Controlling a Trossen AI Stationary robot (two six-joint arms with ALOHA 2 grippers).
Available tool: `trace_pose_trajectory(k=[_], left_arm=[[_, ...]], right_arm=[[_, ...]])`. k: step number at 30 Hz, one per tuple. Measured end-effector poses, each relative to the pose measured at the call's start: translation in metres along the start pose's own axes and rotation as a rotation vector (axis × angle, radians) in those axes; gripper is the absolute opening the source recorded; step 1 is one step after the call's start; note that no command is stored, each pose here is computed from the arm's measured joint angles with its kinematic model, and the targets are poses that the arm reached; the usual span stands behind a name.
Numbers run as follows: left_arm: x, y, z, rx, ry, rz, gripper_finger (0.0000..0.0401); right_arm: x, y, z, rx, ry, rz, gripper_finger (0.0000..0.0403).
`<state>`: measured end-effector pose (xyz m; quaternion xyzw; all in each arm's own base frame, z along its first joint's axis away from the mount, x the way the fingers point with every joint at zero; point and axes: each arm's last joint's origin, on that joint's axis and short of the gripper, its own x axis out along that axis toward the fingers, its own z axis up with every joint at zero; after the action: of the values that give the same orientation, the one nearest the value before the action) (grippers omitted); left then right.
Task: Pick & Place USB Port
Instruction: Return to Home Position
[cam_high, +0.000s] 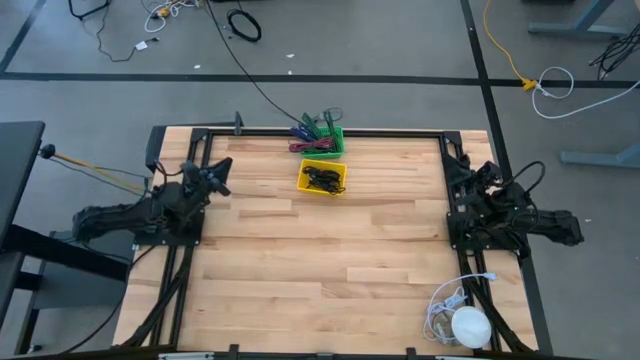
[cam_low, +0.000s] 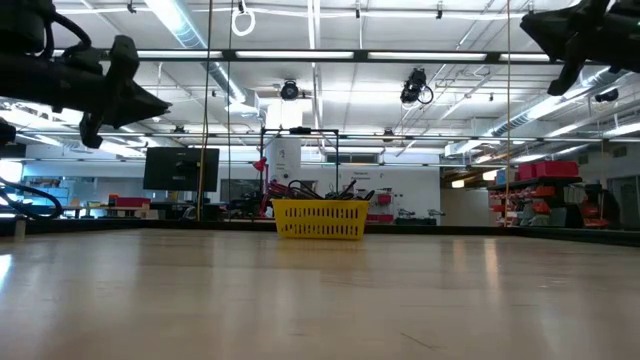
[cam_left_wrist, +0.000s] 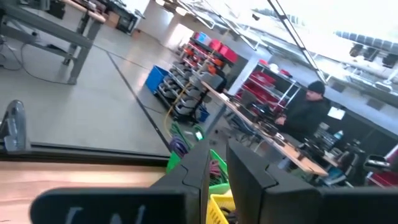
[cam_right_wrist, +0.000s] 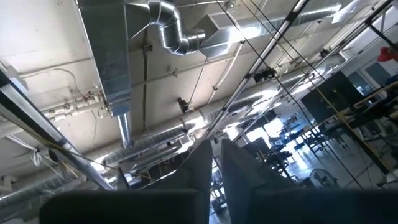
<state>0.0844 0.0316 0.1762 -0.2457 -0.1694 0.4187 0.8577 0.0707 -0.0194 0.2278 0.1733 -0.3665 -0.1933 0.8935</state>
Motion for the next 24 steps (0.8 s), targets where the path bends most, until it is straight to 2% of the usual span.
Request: trace_pose_trajectory(k=[21,24], left_arm=[[0.0008,0.0011,0.0005,0.002,-0.008,0.013,0.0057],[0.0008,0.0011,0.0005,0.002,-0.009,0.013,0.0057]], right_arm=[[0.0011,-0.0040,-0.0007,-0.036,-0.007,-0.047,0.0039],[0.0010,-0.0046,-0.0040,-0.107,0.031,-0.043,0.0039]])
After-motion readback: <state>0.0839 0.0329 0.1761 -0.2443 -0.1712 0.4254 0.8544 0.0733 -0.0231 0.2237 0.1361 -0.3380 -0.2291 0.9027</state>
